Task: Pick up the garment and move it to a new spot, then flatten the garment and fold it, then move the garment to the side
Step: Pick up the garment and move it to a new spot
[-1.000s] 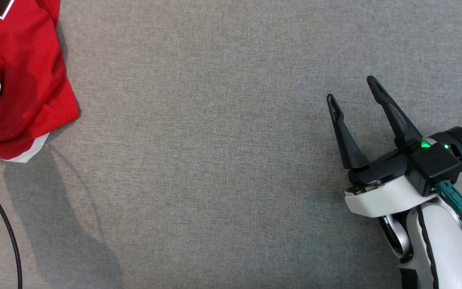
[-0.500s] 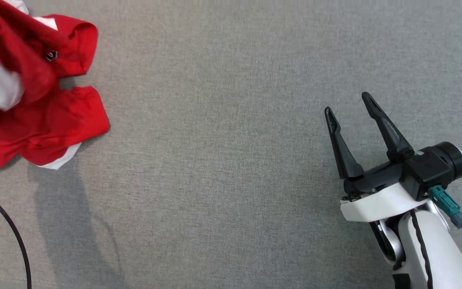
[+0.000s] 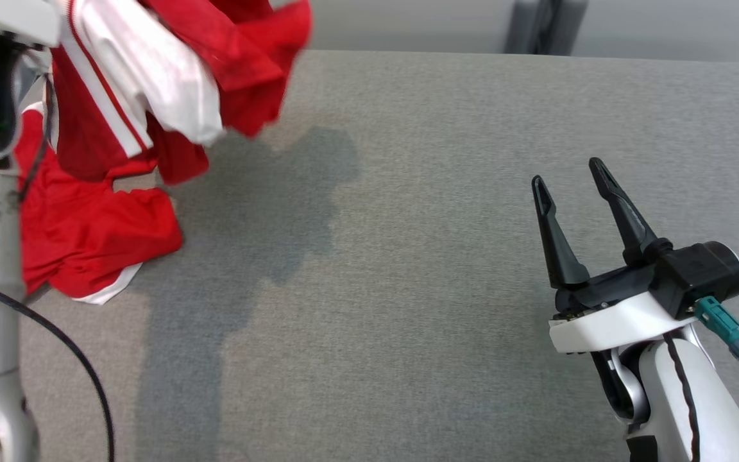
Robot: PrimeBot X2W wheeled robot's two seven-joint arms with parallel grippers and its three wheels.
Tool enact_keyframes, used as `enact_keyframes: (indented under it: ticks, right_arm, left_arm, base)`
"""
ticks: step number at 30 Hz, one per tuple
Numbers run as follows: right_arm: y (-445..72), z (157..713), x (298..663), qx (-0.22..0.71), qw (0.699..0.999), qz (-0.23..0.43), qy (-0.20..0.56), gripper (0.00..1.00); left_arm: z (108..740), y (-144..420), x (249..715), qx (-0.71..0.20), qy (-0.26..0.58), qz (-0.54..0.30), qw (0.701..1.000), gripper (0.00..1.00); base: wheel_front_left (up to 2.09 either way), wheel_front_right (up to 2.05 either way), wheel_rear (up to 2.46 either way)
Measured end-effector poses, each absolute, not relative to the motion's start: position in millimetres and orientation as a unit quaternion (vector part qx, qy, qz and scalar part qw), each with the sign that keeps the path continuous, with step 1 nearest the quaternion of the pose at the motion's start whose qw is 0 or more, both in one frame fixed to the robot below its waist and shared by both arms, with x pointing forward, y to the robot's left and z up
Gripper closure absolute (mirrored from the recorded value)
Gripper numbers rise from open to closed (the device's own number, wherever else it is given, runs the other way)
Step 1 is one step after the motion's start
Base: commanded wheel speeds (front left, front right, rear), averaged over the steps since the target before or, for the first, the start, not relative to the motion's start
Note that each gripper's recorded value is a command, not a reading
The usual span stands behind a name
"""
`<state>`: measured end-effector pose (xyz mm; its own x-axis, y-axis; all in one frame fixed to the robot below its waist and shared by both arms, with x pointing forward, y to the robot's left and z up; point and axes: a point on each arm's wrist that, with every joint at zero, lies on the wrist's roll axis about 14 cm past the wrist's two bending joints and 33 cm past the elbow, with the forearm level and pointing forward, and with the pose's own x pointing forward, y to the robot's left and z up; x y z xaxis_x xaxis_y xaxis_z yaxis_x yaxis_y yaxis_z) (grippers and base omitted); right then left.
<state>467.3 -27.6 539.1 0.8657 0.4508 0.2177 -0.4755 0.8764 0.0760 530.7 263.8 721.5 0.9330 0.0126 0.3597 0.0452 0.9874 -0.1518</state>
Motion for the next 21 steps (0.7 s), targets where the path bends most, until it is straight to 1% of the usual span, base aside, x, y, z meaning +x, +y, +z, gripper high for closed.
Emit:
enact_keyframes:
  ticks: [1, 2, 9, 16, 21]
  right_arm:
    - [-32, 542, 467, 0.065, 0.965, 0.234, -0.1, 0.0]
    - [-42, 546, 466, 0.066, 0.967, 0.221, -0.104, 0.0]
    - [-87, 560, 463, 0.063, 0.977, 0.164, -0.125, 0.0]
    - [-139, 568, 456, 0.056, 0.984, 0.097, -0.138, 0.0]
    - [-180, 570, 448, 0.05, 0.988, 0.042, -0.142, 0.0]
  left_arm:
    - [725, 251, 530, -0.084, -0.186, -0.023, 0.979, 1.0]
    - [730, 224, 527, -0.096, -0.188, -0.053, 0.976, 1.0]
    - [745, 132, 517, -0.133, -0.197, -0.152, 0.959, 1.0]
    - [753, 64, 516, -0.154, -0.216, -0.216, 0.94, 1.0]
    - [734, 10, 518, -0.146, -0.203, -0.269, 0.93, 1.0]
  base:
    - [0.0, 0.0, 0.0]
    - [0.0, 0.0, 0.0]
    - [0.0, 0.0, 0.0]
    - [0.0, 0.0, 0.0]
    - [0.0, 0.0, 0.0]
